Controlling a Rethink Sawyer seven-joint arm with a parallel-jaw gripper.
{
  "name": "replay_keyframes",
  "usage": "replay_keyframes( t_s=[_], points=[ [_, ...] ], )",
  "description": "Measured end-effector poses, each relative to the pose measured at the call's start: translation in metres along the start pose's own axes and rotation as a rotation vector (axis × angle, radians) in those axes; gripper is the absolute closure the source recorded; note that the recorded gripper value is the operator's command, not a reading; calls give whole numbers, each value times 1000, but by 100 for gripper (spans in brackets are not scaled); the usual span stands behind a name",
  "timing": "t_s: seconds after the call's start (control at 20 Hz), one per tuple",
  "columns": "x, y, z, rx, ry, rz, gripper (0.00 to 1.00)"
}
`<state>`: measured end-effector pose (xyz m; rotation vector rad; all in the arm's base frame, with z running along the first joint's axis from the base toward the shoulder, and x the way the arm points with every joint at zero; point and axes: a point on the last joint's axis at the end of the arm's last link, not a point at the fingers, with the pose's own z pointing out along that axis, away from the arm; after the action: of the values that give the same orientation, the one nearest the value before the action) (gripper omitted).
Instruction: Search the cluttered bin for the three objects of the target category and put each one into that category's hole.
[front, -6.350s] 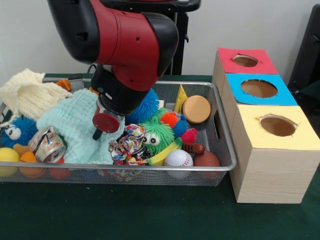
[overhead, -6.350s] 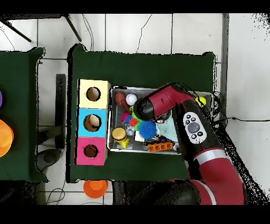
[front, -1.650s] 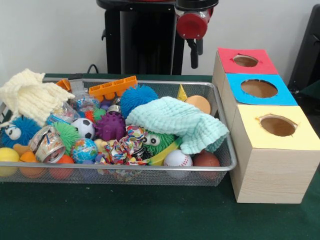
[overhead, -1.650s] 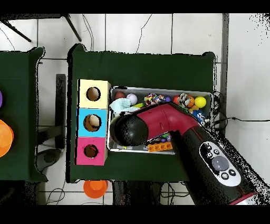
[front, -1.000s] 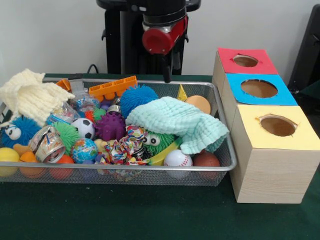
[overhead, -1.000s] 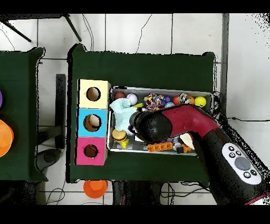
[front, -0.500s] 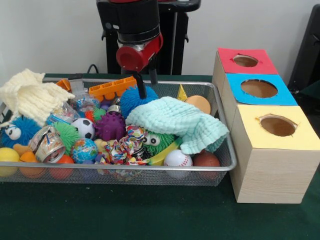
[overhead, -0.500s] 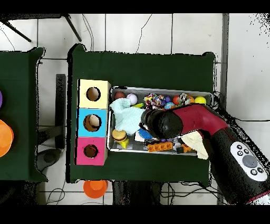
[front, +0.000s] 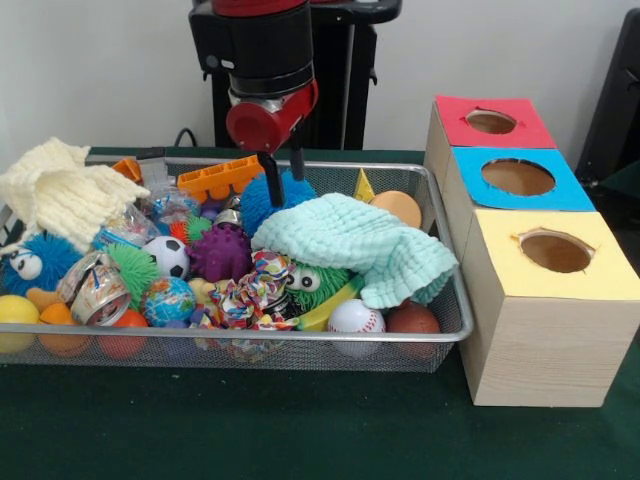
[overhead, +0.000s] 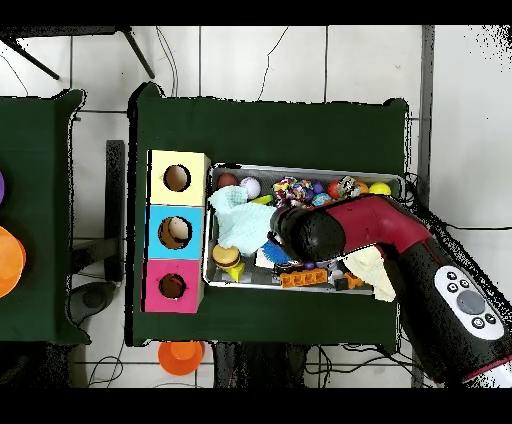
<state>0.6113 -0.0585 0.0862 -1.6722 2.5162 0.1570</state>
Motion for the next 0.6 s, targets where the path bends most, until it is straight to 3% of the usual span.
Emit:
replay_keyframes(
  t_s=[0.6],
  points=[
    [12,-20,20,50,23,-31,0]
  ],
)
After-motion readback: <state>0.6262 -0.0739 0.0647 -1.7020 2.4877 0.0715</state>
